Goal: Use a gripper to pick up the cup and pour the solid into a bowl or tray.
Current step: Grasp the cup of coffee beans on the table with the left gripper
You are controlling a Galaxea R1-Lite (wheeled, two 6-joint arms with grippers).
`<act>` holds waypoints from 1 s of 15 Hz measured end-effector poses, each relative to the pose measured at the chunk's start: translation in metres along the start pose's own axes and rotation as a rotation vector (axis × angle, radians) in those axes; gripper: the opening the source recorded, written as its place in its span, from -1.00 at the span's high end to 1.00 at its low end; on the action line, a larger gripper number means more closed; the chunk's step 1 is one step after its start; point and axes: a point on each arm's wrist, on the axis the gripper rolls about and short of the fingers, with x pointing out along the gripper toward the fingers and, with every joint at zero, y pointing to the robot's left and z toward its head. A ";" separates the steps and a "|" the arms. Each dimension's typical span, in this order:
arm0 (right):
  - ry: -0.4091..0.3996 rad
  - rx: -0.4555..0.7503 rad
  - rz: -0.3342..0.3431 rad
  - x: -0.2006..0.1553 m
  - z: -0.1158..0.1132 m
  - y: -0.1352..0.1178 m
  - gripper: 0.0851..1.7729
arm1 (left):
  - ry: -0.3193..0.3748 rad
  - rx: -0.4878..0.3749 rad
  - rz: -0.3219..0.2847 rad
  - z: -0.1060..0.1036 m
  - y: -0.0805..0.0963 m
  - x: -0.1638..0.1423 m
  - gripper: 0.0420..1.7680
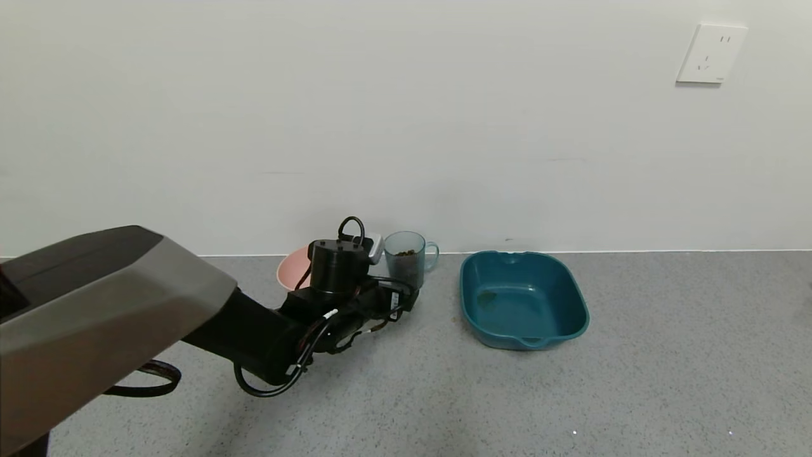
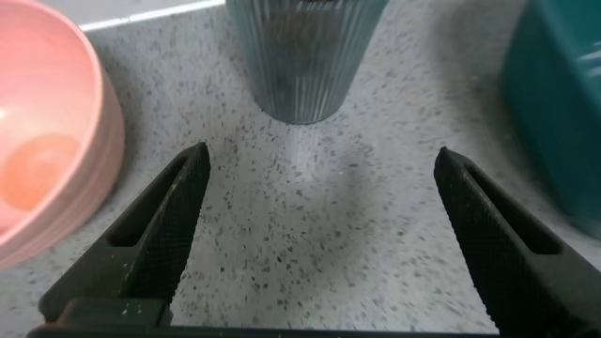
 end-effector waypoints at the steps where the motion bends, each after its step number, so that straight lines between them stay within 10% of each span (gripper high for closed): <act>1: 0.000 0.000 0.000 0.000 0.000 0.000 -0.93 | 0.004 -0.002 0.008 -0.006 0.001 0.008 -0.94; 15: 0.000 0.000 0.000 0.000 0.000 0.000 -0.93 | -0.106 -0.050 0.019 -0.003 0.005 0.082 -0.94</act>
